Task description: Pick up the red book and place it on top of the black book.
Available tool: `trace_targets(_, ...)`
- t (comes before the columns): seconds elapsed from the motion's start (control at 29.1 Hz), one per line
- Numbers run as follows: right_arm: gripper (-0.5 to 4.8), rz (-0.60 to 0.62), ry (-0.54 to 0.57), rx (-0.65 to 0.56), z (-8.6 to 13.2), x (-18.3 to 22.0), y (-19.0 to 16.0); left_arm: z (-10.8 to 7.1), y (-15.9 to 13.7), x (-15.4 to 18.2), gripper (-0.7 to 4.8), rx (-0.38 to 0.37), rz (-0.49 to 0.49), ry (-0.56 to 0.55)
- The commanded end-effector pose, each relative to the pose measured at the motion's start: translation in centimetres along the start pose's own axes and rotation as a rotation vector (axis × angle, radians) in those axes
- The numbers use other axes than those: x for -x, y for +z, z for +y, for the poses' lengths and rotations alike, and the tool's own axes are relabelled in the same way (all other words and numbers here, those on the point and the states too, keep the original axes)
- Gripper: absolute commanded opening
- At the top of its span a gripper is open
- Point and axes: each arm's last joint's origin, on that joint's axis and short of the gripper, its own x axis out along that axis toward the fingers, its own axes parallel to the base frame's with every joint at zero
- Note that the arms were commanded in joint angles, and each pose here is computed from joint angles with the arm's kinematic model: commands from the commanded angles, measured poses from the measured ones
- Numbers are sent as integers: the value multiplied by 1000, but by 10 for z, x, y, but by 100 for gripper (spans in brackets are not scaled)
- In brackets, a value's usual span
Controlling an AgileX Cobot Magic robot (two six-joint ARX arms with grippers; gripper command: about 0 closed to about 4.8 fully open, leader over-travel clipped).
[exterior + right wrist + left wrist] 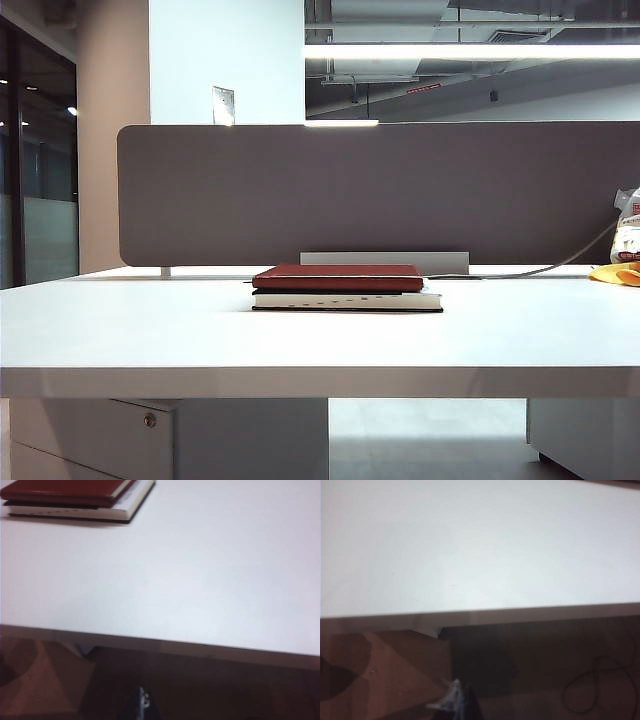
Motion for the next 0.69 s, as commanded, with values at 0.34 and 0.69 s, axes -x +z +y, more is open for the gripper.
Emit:
trace_targets(0.34, -1, -2, 5, 5, 0, 0, 0, 0, 1, 0, -6, 0, -6, -4)
trace_targets(0.69, -1, -2, 3, 4, 0, 0, 0, 3, 8, 7, -6, 22, -111, 10)
